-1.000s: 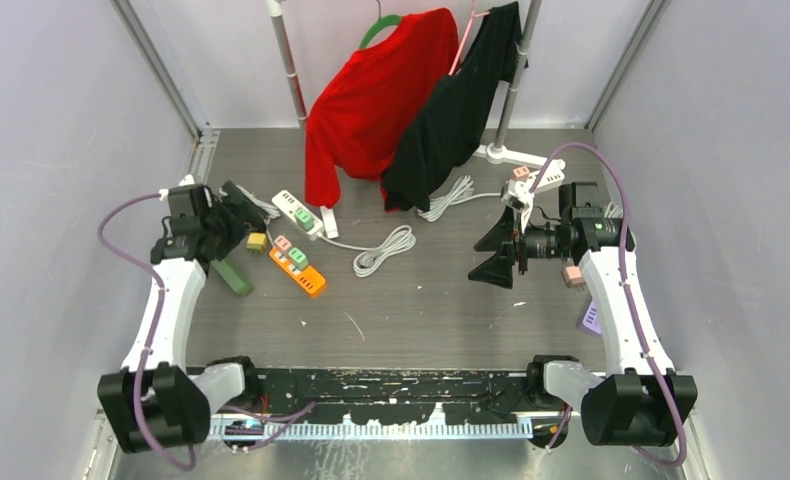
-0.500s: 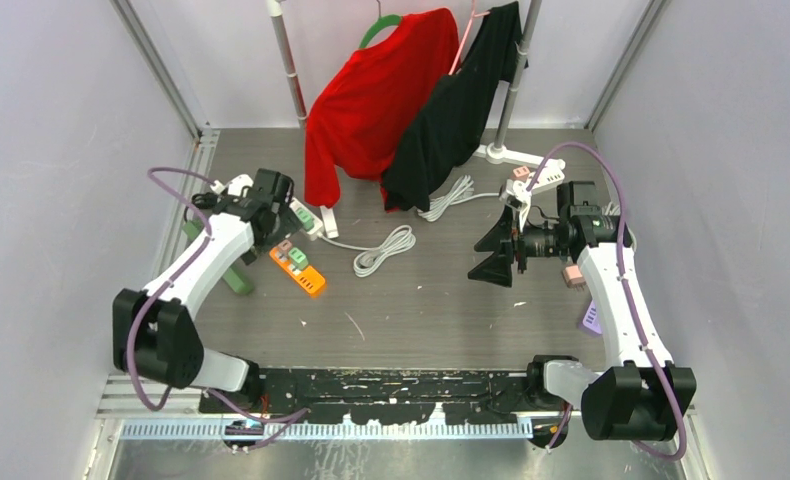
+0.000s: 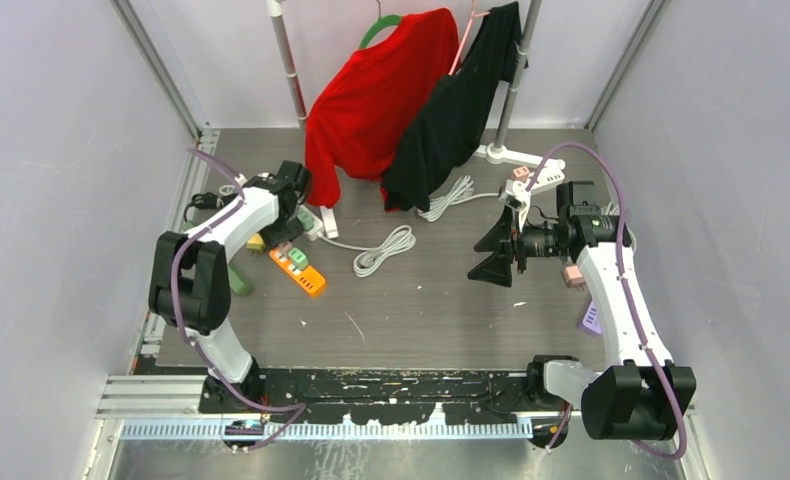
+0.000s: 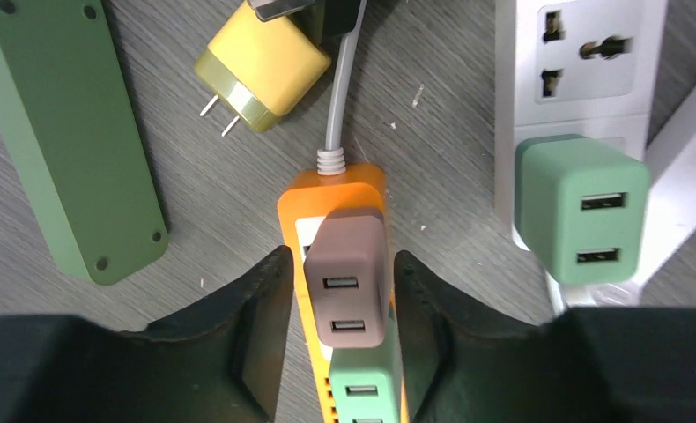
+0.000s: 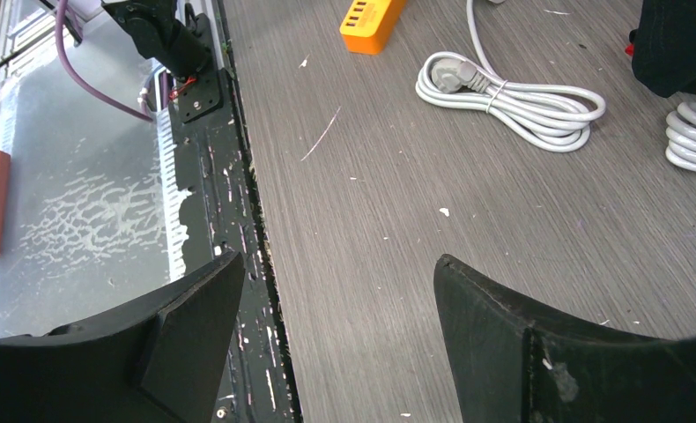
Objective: Pull the plug off the socket
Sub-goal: Move the socket to the center of the board.
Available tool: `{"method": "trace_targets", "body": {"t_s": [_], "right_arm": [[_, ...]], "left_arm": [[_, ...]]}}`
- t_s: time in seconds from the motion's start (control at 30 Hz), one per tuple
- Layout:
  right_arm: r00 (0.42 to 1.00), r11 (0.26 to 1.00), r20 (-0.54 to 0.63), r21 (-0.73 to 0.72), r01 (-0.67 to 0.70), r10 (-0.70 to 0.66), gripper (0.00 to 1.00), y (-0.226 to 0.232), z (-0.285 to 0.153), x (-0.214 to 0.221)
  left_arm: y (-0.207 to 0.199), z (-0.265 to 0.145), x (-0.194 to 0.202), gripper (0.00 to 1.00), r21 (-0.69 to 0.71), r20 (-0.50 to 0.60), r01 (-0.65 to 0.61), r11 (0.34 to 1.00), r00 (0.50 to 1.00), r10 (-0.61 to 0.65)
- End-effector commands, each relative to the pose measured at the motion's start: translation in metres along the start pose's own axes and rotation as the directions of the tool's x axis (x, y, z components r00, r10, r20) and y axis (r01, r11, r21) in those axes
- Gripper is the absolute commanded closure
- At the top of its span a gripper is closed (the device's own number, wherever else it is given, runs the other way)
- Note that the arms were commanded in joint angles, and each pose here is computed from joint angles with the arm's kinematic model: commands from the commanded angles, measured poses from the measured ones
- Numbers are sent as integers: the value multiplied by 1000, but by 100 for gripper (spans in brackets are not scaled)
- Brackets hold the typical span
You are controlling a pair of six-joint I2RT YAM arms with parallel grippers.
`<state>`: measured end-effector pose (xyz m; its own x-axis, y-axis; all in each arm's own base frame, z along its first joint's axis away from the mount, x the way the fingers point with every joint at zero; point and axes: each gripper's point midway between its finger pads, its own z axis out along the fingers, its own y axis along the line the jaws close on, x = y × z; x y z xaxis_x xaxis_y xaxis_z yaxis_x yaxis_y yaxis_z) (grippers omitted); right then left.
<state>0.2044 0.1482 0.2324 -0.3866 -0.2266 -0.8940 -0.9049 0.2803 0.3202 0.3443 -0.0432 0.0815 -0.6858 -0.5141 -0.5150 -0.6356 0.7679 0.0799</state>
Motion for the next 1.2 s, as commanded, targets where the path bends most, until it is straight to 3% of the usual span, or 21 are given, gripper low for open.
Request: {"method": "trace_targets", "body": {"t_s": [0.0, 0.1, 0.13, 0.23, 0.37, 0.57, 0.77, 0.97, 1.17], "right_arm": [[999, 999, 16, -11, 31, -31, 16, 0, 1, -5], [999, 1000, 16, -11, 29, -29, 16, 0, 1, -5], [999, 999, 16, -11, 30, -30, 16, 0, 1, -5], [1000, 1000, 15, -10, 28, -28, 16, 0, 1, -4], [999, 1000, 15, -10, 29, -29, 16, -1, 2, -4], [999, 1000, 15, -11, 29, -29, 16, 0, 2, -4], [999, 999, 17, -15, 29, -29, 16, 0, 2, -5], [1000, 1000, 16, -14, 24, -24, 16, 0, 2, -4], [1000, 1000, 12, -10, 22, -22, 16, -2, 3, -3]], "left_arm": [[3, 1, -9, 56, -32, 30, -1, 999, 1000, 2], [2, 4, -6, 59, -26, 26, 3, 1000, 1000, -3], [1, 5, -5, 62, -19, 26, 7, 1000, 1000, -6], [0, 4, 2, 86, 7, 1, 13, 1000, 1000, -13], [-11, -1, 15, 94, 105, -53, 22, 994, 998, -16], [-19, -29, 38, 96, 294, -122, 103, 950, 990, -70], [-35, -85, 58, 95, 527, -165, 264, 808, 964, -208], [-54, -117, 93, 94, 568, -222, 354, 743, 935, -276], [-86, -137, 136, 93, 581, -270, 355, 732, 933, -238]]}}
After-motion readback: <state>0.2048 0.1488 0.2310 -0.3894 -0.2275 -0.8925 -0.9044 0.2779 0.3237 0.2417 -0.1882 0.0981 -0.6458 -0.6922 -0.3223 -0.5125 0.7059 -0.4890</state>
